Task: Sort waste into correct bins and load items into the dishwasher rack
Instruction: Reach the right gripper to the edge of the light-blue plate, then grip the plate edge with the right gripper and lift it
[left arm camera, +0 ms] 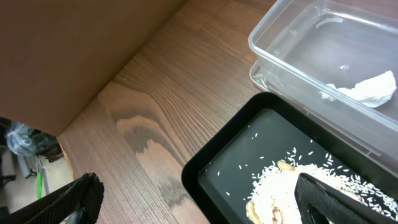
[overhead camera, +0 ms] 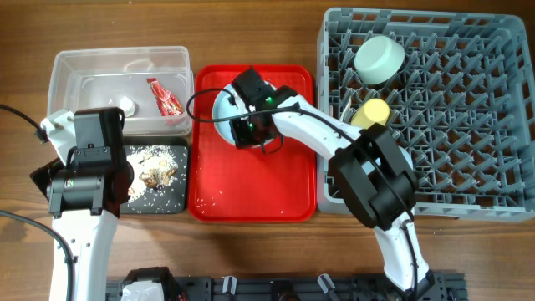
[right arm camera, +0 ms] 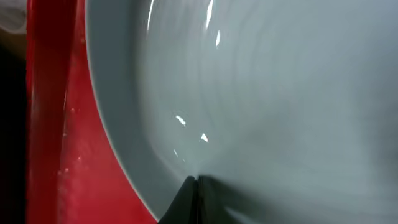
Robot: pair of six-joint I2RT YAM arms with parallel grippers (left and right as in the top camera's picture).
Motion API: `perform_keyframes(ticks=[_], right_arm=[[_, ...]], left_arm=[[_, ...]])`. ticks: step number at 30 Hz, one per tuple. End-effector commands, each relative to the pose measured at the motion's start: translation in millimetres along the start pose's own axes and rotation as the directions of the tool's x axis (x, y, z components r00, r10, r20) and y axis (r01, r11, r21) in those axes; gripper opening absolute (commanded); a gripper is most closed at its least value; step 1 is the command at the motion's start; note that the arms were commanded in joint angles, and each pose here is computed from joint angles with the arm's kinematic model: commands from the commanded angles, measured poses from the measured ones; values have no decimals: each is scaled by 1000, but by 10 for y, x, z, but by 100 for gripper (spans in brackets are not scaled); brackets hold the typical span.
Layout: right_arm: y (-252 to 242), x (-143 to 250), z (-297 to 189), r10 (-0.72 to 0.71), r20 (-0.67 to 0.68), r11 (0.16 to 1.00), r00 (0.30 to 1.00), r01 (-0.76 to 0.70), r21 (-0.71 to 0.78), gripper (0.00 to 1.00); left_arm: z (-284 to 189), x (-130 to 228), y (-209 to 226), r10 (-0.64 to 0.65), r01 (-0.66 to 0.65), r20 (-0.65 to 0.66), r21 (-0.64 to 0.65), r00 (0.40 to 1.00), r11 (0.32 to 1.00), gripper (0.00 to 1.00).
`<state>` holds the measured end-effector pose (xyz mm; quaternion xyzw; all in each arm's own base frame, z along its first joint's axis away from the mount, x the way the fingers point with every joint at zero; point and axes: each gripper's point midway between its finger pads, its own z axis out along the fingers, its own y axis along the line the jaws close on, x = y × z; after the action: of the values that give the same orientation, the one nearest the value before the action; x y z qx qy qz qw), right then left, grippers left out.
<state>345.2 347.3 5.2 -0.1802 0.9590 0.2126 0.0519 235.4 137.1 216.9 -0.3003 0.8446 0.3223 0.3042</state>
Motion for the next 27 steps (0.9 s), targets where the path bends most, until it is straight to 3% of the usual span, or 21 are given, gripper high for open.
perform_keyframes(ticks=[1, 6, 10, 12, 14, 18, 20, 27], right_arm=[[295, 279, 85, 26, -120, 992, 992, -41, -121, 4], [515, 382, 74, 0, -160, 978, 987, -33, -204, 5], [554, 172, -117, -38, -77, 981, 996, 23, -193, 9], [614, 7, -396, -85, 38, 990, 996, 89, -111, 15], [719, 5, -467, -151, 90, 988, 984, 154, -29, 26], [1009, 115, -319, -343, 152, 932, 927, 315, 180, 29], [980, 69, -344, -415, 208, 870, 886, 319, 375, 34], [854, 71, -95, -436, 176, 845, 882, 334, 418, 38]], left_arm=[[-6, -40, 40, -6, 6, 11, -16, 1000, 1000, 100], [-6, -40, 40, -6, 6, 11, -16, 1000, 1000, 100], [-6, -40, 40, -6, 6, 11, -16, 1000, 1000, 100], [-6, -40, 40, -6, 6, 11, -16, 1000, 1000, 100], [-6, -40, 40, -6, 6, 11, -16, 1000, 1000, 100], [-6, -40, 40, -6, 6, 11, -16, 1000, 1000, 100], [-6, -40, 40, -6, 6, 11, -16, 1000, 1000, 100], [-6, -40, 40, -6, 6, 11, -16, 1000, 1000, 100]])
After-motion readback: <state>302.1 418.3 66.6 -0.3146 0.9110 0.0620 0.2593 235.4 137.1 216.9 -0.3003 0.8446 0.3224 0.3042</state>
